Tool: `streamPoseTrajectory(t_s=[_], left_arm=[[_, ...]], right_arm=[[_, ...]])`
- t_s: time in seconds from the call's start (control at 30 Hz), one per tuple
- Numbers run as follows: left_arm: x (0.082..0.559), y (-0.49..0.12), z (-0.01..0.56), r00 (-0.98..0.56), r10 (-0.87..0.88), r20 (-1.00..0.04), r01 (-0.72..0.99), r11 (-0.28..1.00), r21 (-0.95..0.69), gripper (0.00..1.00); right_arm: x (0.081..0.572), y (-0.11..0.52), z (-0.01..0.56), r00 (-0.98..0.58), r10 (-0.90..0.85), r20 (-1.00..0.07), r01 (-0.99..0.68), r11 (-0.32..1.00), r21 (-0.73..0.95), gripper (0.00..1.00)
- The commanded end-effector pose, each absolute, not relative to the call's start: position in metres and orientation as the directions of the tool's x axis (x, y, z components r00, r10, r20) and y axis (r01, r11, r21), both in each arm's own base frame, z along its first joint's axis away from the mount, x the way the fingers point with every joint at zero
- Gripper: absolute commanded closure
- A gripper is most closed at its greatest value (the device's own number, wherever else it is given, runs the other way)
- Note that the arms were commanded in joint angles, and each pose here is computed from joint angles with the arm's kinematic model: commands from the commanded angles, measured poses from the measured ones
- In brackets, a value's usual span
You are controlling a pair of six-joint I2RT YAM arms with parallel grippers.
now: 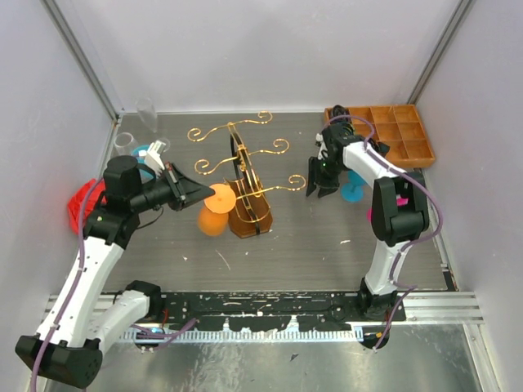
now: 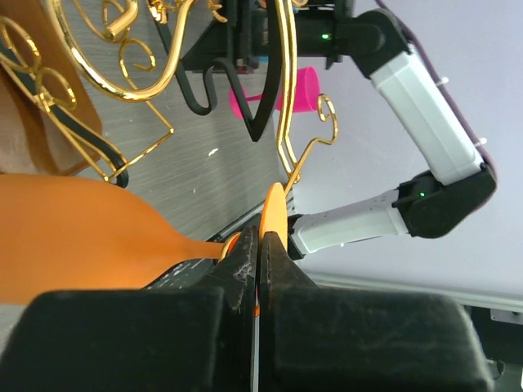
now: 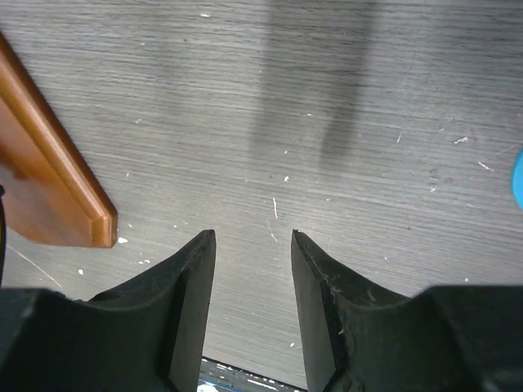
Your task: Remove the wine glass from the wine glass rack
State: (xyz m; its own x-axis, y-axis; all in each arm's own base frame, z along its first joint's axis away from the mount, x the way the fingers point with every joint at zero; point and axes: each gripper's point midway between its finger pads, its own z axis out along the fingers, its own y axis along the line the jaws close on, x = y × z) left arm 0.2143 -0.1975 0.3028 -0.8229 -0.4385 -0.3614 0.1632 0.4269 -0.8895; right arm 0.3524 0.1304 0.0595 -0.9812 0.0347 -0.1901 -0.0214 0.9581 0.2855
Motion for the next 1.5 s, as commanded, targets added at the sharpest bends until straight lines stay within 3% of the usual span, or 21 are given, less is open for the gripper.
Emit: streamPoseTrajectory(t_s=[0.0,0.33,0.63,0.8,1.0,1.23,1.47], left_arm=[[0.205,-0.192,0.318,-0.803,-0.416,-0.427,0.216,0.465,-0.859,1.0],[0.186,-0.177,0.333,-0.758,-0.421,-0.499,0.244,0.527,-0.814,1.0],[0.178,-0.199,0.34,-0.822,-0.436,-0.367,0.245,0.31,-0.918,1.0],[0.195,-0.204,0.351,-0.791,-0.483,-0.375,0.294,0.237,-0.926,1.0],[0.212,-0.208,0.396,-0.71,-0.517,-0.478,0.463,0.168,-0.87,1.0],[0.199,-0.206,0.436,-0.651,-0.464,-0.601,0.571,0.222,-0.79,1.0],[0.164,-0.202,0.476,-0.554,-0.429,-0.714,0.715,0.194,-0.672,1.0]], right_arm=[[0.364,0.134,0.112,-0.948,0.055,-0.312,-0.052,0.944,0.325,0.52],[0.367,0.128,0.14,-0.927,0.064,-0.369,-0.058,0.949,0.31,0.52],[0.374,0.125,0.166,-0.9,0.09,-0.426,-0.053,0.948,0.314,0.51],[0.377,0.125,0.187,-0.885,0.088,-0.458,-0.07,0.945,0.318,0.51],[0.374,0.125,0.221,-0.851,0.089,-0.517,-0.1,0.94,0.326,0.51],[0.366,0.128,0.265,-0.812,0.119,-0.572,-0.118,0.925,0.36,0.48],[0.354,0.125,0.337,-0.724,0.199,-0.661,-0.112,0.911,0.397,0.35]])
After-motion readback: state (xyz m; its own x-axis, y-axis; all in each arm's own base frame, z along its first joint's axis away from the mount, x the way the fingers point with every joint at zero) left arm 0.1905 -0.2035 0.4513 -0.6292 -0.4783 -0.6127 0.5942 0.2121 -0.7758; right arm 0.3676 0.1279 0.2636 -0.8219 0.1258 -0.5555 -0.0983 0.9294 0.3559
